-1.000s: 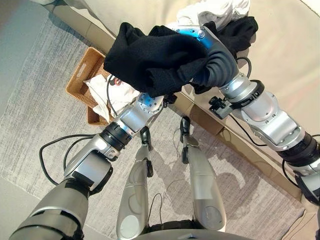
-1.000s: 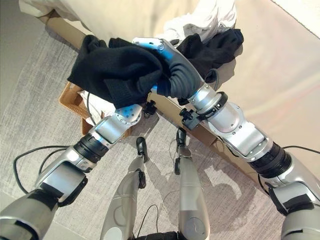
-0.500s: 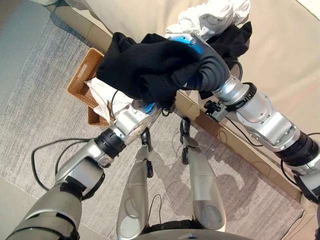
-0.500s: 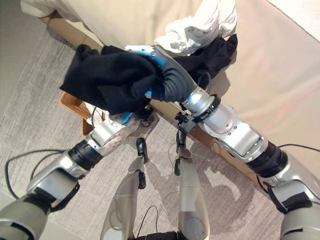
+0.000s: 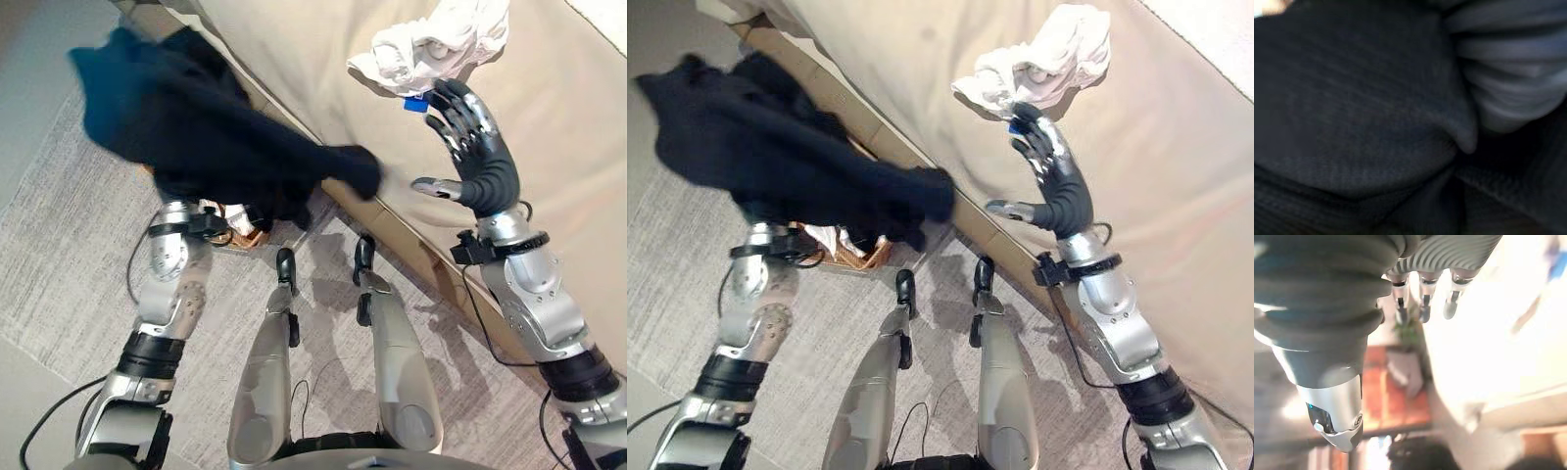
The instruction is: Pick up clothes into the bucket
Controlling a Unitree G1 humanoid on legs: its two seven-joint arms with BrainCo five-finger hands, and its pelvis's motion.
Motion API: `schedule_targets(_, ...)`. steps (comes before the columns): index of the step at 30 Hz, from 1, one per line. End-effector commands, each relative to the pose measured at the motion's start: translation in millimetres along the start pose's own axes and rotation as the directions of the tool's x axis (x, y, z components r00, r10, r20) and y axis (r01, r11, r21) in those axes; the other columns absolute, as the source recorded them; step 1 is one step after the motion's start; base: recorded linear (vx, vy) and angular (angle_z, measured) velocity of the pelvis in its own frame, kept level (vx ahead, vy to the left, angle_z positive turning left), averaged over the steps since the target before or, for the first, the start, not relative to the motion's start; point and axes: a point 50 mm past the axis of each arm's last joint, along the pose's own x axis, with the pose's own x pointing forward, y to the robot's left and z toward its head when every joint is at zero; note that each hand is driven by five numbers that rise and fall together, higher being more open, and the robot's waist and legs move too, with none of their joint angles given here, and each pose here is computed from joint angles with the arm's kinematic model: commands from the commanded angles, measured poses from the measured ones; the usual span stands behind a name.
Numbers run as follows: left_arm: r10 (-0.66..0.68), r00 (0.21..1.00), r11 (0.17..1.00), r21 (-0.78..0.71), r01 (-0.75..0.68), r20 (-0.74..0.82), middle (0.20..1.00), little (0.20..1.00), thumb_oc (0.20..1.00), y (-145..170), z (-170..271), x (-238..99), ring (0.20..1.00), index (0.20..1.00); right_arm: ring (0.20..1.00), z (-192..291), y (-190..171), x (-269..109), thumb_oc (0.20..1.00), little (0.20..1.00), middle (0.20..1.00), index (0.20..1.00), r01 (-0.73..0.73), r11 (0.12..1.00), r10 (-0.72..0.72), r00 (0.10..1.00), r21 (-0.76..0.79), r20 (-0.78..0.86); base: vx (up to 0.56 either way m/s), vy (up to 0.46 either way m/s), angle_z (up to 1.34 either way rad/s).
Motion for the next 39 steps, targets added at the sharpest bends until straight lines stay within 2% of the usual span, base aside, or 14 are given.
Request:
schedule_targets(1,-0.031,0.941,0.999,0.044,0.017,0.336,0.200,0.200,0.200,-0.3,63.8,6.4,0.200,0.200,1.000,15.6,-11.1,-1.6,1.000,1.000,1.000,1.000,0.080,0.996,-0.076,0.991,-0.036,0.109,0.01,0.014,0.06)
schedule_targets(3,0.021,0.905,0.995,0.082,-0.062,0.425,0.200,0.200,0.200,18.1,85.2,2.6,0.200,0.200,1.000,-8.4,-23.5,-19.6,1.000,1.000,1.000,1.000,0.161,0.984,-0.162,0.987,-0.080,-0.008,0.01,0.021,0.04)
schedule_targets(6,0.030,0.884,0.990,0.107,-0.091,0.466,0.200,0.200,0.200,24.3,96.0,2.3,0.200,0.200,1.000,-25.1,-29.1,-31.2,1.000,1.000,1.000,1.000,0.203,0.974,-0.212,0.974,-0.101,-0.086,0.00,0.007,0.01)
schedule_targets(8,-0.003,0.860,0.959,0.246,-0.143,0.510,0.200,0.200,0.200,35.2,114.5,2.9,0.200,0.200,1.000,-53.0,-39.7,-53.8,1.000,1.000,1.000,1.000,0.252,0.950,-0.291,0.930,-0.186,-0.226,0.00,0.000,0.00)
schedule_targets(10,-0.033,0.854,0.940,0.305,-0.149,0.519,0.200,0.200,0.200,36.9,120.7,4.4,0.200,0.200,1.000,-61.6,-42.4,-60.8,1.000,1.000,1.000,1.000,0.259,0.941,-0.312,0.911,-0.217,-0.269,0.00,0.009,0.04)
schedule_targets(11,-0.074,0.849,0.910,0.383,-0.156,0.522,0.200,0.200,0.200,37.4,127.0,8.6,0.200,0.200,1.000,-79.3,-46.0,-76.2,1.000,1.000,1.000,1.000,0.254,0.926,-0.345,0.871,-0.281,-0.349,0.00,0.014,0.06)
schedule_targets(14,-0.091,0.857,0.888,0.431,-0.161,0.507,0.200,0.200,0.200,39.9,127.0,13.2,0.200,0.200,1.000,-97.1,-44.9,-90.5,1.000,1.000,1.000,1.000,0.223,0.917,-0.356,0.831,-0.330,-0.428,-0.01,0.016,0.06)
schedule_targets(16,-0.103,0.873,0.844,0.506,-0.176,0.477,0.200,0.200,0.200,42.7,124.7,24.2,0.200,0.200,1.000,-121.4,-43.1,-111.1,1.000,1.000,1.000,1.000,0.160,0.912,-0.358,0.761,-0.377,-0.541,-0.01,0.012,0.02)
schedule_targets(22,-0.066,0.893,0.790,0.570,-0.226,0.446,0.200,0.200,0.200,50.0,119.5,45.9,0.200,0.200,1.000,-149.8,-40.1,-143.2,1.000,1.000,1.000,1.000,0.051,0.904,-0.355,0.643,-0.425,-0.679,0.00,0.004,0.01)
schedule_targets(27,-0.046,0.899,0.709,0.649,-0.278,0.435,0.200,0.200,0.200,54.4,121.5,64.3,0.200,0.200,1.000,-161.9,-37.3,-166.0,1.000,1.000,1.000,1.000,-0.040,0.897,-0.342,0.567,-0.441,-0.749,0.00,0.000,0.00)
schedule_targets(28,-0.051,0.904,0.668,0.688,-0.285,0.424,0.200,0.200,0.200,55.0,123.3,71.4,0.200,0.200,1.000,-166.6,-36.8,-175.8,1.000,1.000,1.000,1.000,-0.073,0.892,-0.343,0.530,-0.445,-0.775,0.00,0.000,0.00)
schedule_targets(35,-0.069,0.926,0.549,0.789,-0.274,0.370,0.200,0.200,0.200,54.7,121.0,87.0,0.200,0.200,1.000,-167.5,-35.6,-176.7,1.000,1.000,1.000,1.000,-0.086,0.891,-0.338,0.530,-0.447,-0.777,0.02,0.012,-0.04)
schedule_targets(36,-0.051,0.937,0.507,0.818,-0.273,0.345,0.200,0.200,0.200,59.5,117.1,90.2,0.200,0.200,1.000,-167.4,-35.4,-174.2,1.000,1.000,1.000,1.000,-0.087,0.890,-0.337,0.539,-0.449,-0.772,0.01,0.028,-0.14)
schedule_targets(39,-0.018,0.947,0.476,0.836,-0.274,0.321,0.200,0.200,0.200,64.7,110.7,93.8,0.200,0.200,1.000,-166.4,-33.0,-169.2,1.000,1.000,1.000,1.000,-0.076,0.892,-0.332,0.559,-0.445,-0.760,0.07,0.014,-0.13)
